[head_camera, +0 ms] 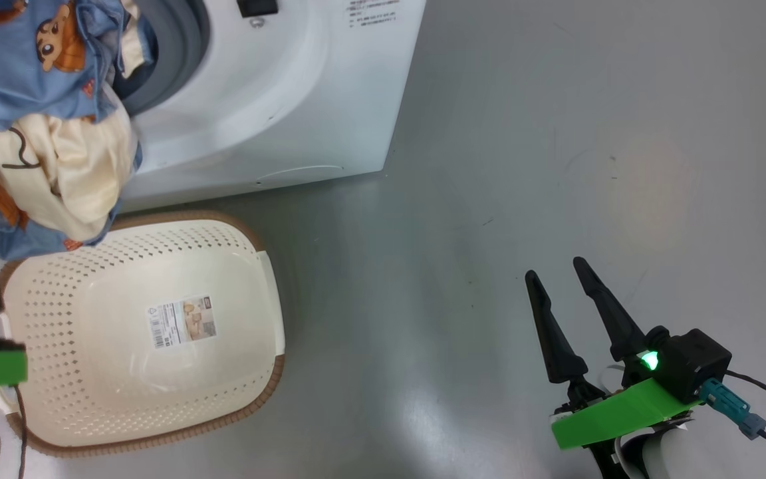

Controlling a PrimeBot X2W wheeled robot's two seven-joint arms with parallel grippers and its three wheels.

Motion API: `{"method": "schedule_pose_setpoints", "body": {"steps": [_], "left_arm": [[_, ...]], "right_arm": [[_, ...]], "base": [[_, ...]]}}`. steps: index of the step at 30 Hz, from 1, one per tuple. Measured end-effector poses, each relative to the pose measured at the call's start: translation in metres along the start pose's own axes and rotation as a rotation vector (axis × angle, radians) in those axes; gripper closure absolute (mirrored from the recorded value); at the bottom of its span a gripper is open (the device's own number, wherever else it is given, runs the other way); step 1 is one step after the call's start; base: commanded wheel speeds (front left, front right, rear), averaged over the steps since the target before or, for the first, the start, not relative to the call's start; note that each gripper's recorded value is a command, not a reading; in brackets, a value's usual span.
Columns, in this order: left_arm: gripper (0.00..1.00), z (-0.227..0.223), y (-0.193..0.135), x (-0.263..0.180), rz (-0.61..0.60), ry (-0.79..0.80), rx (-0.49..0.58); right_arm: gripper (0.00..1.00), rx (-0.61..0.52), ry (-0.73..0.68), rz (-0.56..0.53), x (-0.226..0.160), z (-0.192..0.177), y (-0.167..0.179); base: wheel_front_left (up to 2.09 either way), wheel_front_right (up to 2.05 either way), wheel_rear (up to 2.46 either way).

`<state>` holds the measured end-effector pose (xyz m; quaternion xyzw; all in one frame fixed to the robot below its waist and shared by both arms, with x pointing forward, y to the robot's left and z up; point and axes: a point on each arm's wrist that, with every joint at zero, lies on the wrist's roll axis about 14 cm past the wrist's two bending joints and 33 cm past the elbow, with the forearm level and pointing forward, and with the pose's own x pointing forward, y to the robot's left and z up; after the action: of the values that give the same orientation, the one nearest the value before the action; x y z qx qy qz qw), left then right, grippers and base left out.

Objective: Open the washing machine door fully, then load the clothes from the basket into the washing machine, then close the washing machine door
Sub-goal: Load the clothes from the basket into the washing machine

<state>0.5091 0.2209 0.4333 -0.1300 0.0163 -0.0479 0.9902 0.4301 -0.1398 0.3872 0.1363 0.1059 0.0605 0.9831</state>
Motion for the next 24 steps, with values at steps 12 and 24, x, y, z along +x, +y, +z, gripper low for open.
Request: {"method": "schedule_pose_setpoints", "body": {"steps": [12, 24], "left_arm": [[0.0, -0.034, 0.029, -0.052, 0.115, 0.129, 0.02], [0.0, -0.061, 0.046, -0.096, 0.193, 0.246, 0.029]], "right_arm": [[0.0, -0.018, 0.001, 0.003, -0.001, 0.0, 0.0], [0.0, -0.02, 0.003, 0.001, -0.001, 0.0, -0.001]], "base": [[0.0, 0.0, 0.0], [0.0, 0.0, 0.0]]}}
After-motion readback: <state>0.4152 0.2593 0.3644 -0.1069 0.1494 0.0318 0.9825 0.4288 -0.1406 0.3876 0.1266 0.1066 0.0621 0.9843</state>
